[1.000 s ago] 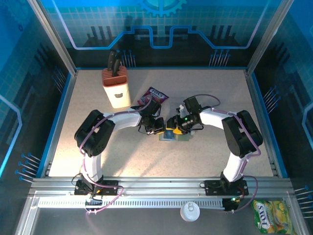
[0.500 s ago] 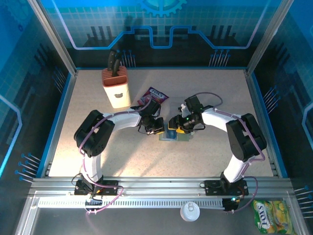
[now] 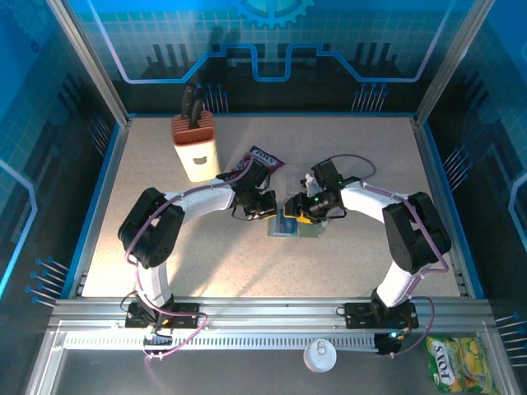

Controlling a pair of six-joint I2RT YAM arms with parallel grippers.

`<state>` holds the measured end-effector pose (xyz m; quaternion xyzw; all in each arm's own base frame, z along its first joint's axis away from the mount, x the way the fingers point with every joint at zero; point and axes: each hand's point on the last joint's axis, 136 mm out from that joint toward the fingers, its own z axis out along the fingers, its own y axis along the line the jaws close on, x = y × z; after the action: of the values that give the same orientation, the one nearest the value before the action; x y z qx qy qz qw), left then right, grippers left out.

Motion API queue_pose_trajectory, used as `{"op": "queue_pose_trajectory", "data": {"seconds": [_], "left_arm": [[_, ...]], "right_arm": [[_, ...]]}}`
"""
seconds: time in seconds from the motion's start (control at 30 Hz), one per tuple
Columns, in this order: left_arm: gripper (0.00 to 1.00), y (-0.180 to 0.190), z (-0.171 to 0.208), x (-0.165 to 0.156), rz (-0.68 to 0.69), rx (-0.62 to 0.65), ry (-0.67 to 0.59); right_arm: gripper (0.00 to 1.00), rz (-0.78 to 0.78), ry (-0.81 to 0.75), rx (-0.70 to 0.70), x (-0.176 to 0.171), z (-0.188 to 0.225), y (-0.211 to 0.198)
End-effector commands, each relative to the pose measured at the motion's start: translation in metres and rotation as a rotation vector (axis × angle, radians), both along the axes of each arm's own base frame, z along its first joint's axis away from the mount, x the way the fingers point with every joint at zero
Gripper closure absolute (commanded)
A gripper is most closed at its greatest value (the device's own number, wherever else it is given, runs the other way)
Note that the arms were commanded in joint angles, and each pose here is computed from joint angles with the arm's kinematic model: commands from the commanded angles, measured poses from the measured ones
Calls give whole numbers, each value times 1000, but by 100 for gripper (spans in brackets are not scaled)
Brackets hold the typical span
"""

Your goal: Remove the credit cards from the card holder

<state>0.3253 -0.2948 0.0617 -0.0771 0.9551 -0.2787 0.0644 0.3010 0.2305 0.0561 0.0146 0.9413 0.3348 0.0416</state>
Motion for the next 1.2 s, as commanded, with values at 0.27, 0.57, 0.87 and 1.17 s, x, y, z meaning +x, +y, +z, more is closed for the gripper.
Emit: {"op": "queue_pose_trajectory", "data": {"seconds": [0.27,0.57,0.87,1.17], "left_arm": [[100,-20,-15,-6,-63,-24,58],[100,-15,-36,-16,-54,-6,107],[100,-2,-52,-23,-32,63,154],[100,1,-55,-25,-24,80,164]], "right_arm": [[54,-36,22,29,0,-11,-10],[57,-46,42,37,0,-22,-14],[62,-42,64,72,-1,-30,-12],[75,-53,51,130,3,-25,-7]]}}
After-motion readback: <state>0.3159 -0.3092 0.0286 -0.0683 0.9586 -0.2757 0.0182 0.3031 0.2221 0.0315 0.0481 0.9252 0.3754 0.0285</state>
